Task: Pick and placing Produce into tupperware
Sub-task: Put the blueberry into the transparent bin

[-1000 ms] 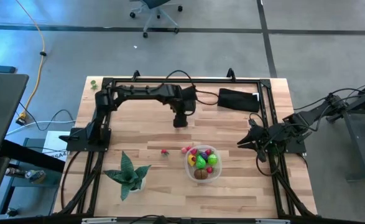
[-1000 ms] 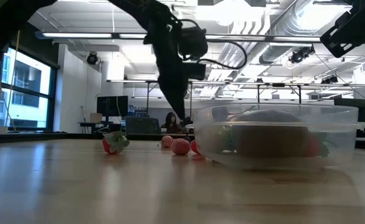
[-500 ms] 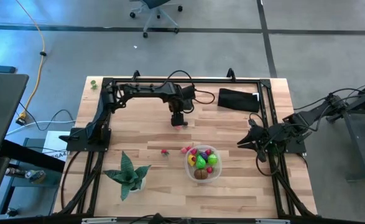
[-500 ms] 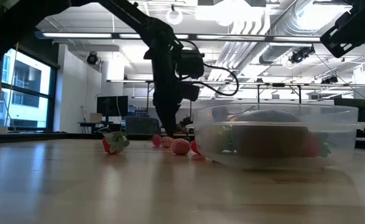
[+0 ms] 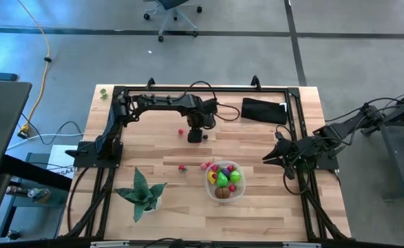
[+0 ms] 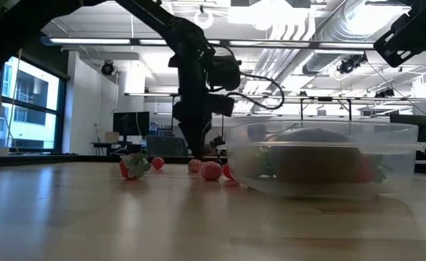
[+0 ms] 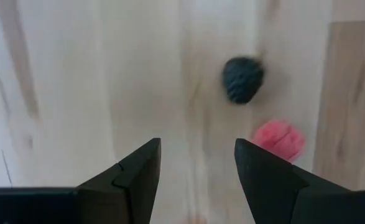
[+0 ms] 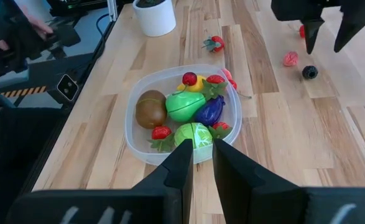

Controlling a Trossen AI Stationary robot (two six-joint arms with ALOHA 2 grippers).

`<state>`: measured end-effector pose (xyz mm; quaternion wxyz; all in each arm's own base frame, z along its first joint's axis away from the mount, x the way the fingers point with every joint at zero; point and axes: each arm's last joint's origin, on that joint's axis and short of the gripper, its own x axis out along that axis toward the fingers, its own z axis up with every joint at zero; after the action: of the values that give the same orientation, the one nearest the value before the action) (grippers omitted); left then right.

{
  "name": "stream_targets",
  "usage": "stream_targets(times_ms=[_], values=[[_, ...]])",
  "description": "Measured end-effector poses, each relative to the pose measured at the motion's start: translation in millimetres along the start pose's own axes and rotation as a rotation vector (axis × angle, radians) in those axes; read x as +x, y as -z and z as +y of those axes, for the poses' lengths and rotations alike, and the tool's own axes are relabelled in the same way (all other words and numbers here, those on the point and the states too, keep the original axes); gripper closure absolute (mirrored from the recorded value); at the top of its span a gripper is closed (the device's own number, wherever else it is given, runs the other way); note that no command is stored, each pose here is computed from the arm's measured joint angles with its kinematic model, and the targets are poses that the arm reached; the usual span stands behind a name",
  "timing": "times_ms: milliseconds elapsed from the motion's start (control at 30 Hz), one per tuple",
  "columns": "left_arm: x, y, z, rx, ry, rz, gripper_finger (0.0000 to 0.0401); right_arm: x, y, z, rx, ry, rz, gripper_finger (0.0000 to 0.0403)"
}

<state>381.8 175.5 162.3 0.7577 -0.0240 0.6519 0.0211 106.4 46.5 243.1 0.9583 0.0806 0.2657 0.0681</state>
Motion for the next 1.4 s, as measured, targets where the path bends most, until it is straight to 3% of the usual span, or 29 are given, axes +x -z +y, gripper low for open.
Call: stream_targets(times_ms=[200,367,833,1400], values=[[0.1,-9.3,-7.6,0.167,0.030,-0.082,0.0208,0.0,0.0,0.0,0.000,0.000,0.000,0.0352],[0.3,-13.1,-13.7,0.218,0.049,-0.109,0.0208,0.1,0.0,0.0,0.000,0.000,0.000,0.0352],[18.7,-17.5,-15.5,0.217,0.068,-0.112,0.0208,0.0,-0.1,0.0,0.000,0.000,0.000,0.0352],[21.3,-19.4,-16.8,0.209,0.052,-0.113,0.0208,0.0,0.0,0.0,0.000,0.000,0.000,0.0352]])
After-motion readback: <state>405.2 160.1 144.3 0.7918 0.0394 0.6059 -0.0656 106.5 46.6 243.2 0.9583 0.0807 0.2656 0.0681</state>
